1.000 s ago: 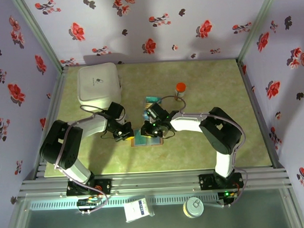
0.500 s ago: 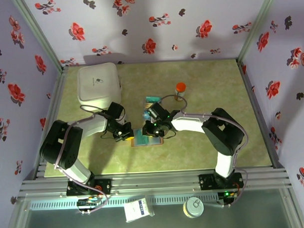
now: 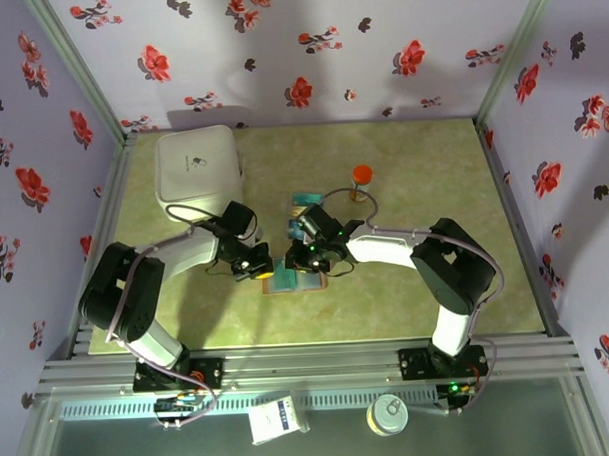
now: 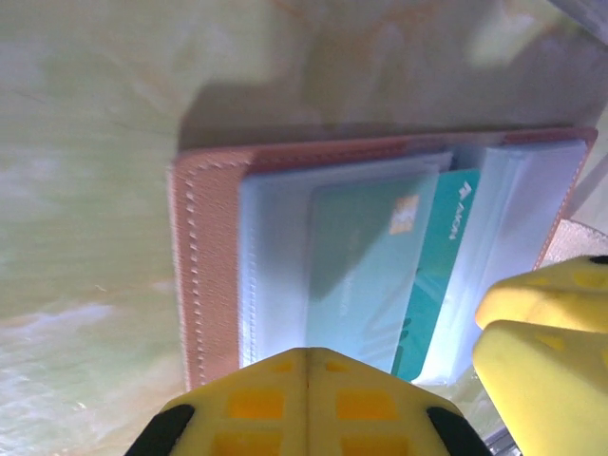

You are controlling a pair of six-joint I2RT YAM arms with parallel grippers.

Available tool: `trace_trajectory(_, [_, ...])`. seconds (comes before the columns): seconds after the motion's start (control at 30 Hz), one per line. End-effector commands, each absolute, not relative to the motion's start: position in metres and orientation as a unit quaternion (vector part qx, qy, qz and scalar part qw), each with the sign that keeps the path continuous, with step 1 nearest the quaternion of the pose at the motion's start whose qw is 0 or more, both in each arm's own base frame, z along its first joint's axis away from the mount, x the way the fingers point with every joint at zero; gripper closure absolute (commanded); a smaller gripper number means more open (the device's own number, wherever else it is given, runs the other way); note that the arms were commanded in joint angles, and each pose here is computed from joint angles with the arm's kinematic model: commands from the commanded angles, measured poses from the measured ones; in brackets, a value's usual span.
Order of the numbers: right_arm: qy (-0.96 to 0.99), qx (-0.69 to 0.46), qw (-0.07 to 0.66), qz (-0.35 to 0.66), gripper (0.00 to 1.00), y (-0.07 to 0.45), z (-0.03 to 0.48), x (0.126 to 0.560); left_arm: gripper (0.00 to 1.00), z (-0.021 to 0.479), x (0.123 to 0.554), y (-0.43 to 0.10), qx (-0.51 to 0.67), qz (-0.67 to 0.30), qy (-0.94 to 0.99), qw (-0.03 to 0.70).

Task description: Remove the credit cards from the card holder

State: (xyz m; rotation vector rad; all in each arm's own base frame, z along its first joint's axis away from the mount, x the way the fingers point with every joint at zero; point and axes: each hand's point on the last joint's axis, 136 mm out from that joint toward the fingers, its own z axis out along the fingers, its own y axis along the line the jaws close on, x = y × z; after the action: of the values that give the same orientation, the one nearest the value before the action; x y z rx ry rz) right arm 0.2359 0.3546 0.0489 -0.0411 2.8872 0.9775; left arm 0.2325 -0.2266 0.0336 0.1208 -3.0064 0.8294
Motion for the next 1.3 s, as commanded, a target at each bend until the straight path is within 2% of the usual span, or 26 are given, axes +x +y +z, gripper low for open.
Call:
trace_trajectory(0.0, [0.951, -0.014, 0.044, 0.305, 0.76, 0.348, 0.04, 0.232, 0.98, 0.035, 0.231, -0.231, 0.031, 0.262, -0.964, 0.014])
trace_trajectory(0.47, [0.953, -0.013, 0.03, 0.302, 0.73, 0.351, 0.025, 0.23, 1.0, 0.014, 0.226, -0.222, 0.037, 0.236, -0.971, 0.024])
trace_trajectory(0.97, [0.958, -0.012, 0.025, 0.284, 0.71, 0.344, 0.016, 0.229, 1.0, 0.011, 0.227, -0.216, 0.03, 0.212, -0.976, 0.026])
trace_trajectory(1.27, [0.933, 0.001, 0.026, 0.358, 0.77, 0.361, 0.032, 0.232, 1.0, 0.012, 0.227, -0.216, 0.03, 0.212, -0.977, 0.026])
